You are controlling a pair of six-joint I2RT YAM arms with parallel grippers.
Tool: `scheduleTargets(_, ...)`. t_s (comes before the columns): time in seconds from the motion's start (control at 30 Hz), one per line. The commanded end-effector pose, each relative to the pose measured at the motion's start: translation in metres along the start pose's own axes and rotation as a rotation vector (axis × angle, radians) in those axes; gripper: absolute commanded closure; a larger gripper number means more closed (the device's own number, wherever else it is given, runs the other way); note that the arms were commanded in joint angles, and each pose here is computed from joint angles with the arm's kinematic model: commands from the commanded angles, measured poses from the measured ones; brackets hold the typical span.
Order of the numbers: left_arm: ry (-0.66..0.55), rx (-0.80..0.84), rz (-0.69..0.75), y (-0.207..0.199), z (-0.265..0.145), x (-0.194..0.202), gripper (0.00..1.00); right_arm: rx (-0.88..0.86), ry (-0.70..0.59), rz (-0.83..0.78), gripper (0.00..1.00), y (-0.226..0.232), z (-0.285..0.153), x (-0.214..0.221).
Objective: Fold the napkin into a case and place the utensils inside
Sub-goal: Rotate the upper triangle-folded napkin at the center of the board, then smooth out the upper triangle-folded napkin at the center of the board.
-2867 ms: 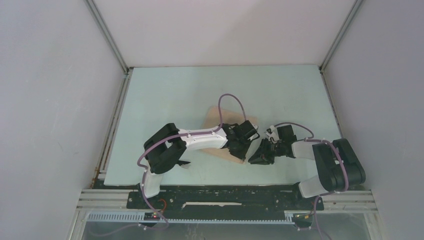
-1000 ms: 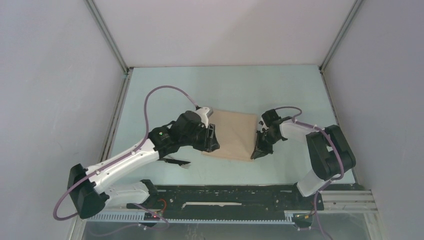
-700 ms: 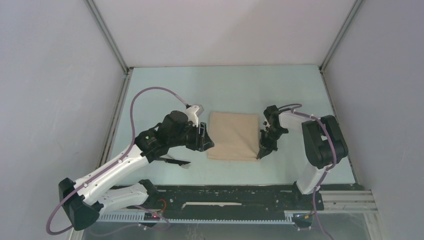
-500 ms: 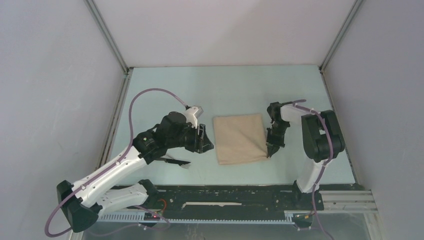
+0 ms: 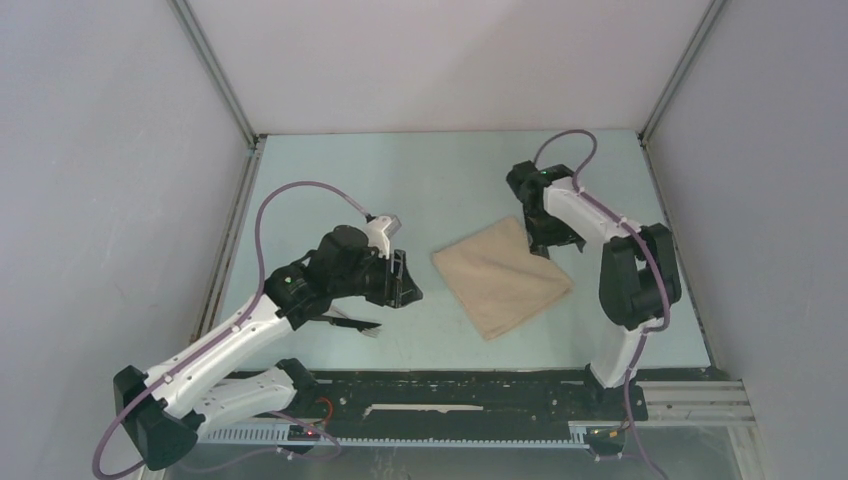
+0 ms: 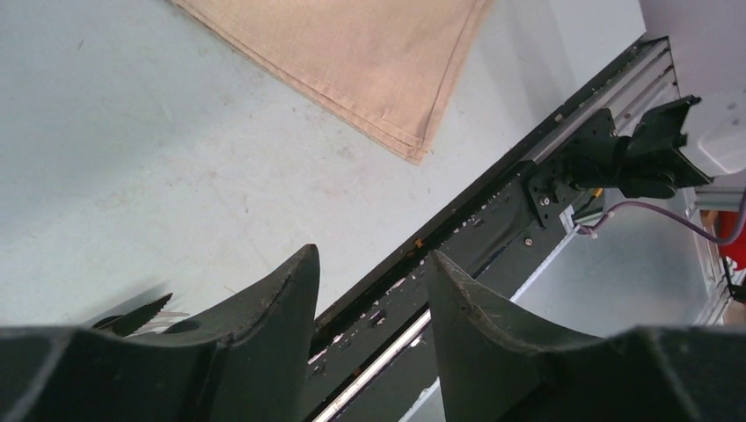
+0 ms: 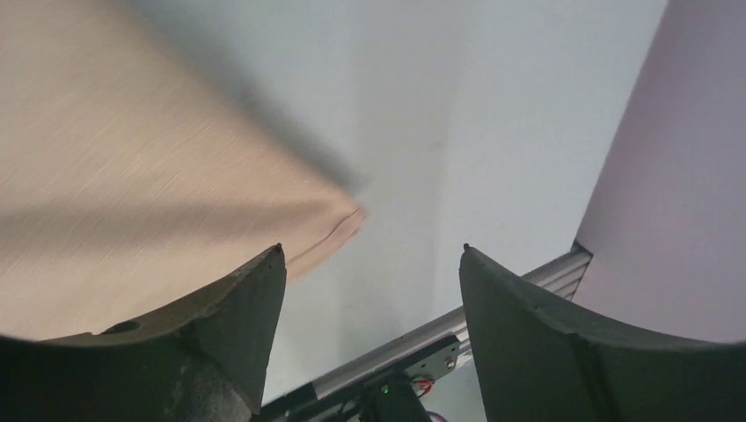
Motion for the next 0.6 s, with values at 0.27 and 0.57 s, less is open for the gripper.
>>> scheduleTargets(0.27,-0.018,0.017,-0.113,0.022,0.030,-0.019,0.43,-0.799,-0.228,0.066,0.30,0.062,-0.070,0.050)
scheduleTargets(0.57,0.102,0.223,-0.316,0.018,0.105,-0.032,0.45,-0.797,-0.192,0.135,0.31,0.037,-0.032,0.058)
Point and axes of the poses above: each gripper's point midway between its finger pads, its own z axis out along the fingers, its own y axis along the line the jaws close on, x = y × z, the point moved 9 cm from there along -z, back along the fingers, and after that the axes turned 1 degree about -z, right-handed, at the moved point
